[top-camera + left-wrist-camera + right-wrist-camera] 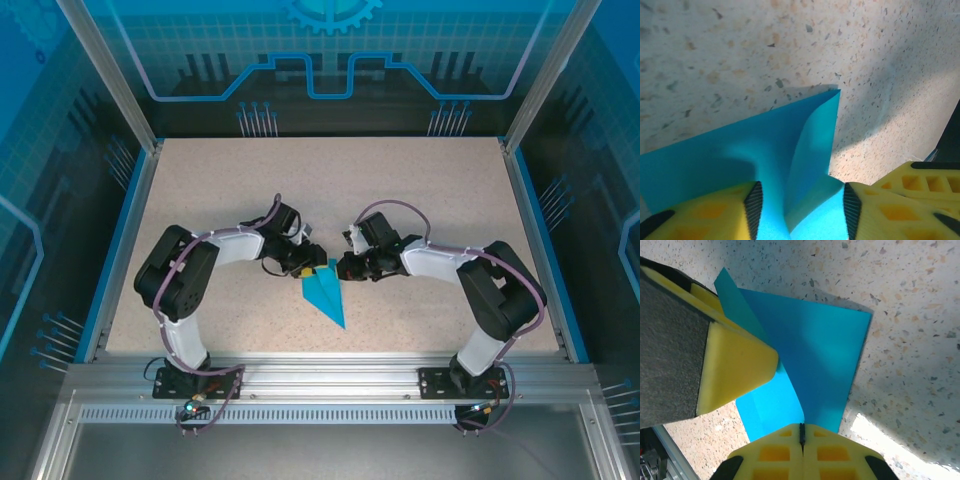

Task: Fold a paper plane with a square sheet of paper (fold left side to right side)
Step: Turn over the paper at the center of the table, then fold the wing for the fifth time at the center of the table.

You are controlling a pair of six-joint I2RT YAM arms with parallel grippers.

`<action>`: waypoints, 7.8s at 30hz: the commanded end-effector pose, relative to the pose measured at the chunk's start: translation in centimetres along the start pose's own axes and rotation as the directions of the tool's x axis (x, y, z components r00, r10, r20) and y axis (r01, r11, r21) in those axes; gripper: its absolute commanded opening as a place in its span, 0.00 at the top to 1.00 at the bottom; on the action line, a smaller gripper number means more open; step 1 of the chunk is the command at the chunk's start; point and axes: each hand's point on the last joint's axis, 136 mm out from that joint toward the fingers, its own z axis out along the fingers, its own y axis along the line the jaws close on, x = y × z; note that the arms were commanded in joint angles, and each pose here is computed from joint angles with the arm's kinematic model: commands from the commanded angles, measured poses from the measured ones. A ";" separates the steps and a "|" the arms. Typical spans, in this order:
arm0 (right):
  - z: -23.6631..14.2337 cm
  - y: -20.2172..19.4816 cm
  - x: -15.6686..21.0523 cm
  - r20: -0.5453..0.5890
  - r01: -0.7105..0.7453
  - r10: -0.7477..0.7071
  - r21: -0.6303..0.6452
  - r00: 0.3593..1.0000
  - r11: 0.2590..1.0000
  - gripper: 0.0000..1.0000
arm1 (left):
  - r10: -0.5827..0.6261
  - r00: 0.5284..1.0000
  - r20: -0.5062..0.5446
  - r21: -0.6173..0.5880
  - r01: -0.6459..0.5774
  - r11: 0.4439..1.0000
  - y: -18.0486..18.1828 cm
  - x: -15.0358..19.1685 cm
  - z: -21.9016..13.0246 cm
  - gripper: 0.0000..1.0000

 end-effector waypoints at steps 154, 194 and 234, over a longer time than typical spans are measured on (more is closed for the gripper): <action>-14.8 2.4 -2.8 0.250 0.102 -0.172 0.269 0.953 0.958 0.00 | -0.024 0.978 0.208 0.105 0.002 0.994 -3.3 -2.5 -8.1 0.14; -4.3 -2.4 -4.8 0.160 0.148 -0.103 -0.299 0.982 0.943 0.22 | 0.390 0.915 0.105 0.207 -0.404 0.891 -5.6 -0.1 -2.0 0.95; -4.4 -1.9 -3.6 0.056 0.134 -0.122 -0.404 0.991 0.905 0.76 | 0.388 0.920 0.057 0.176 -0.391 0.903 -3.8 -0.2 -0.4 0.94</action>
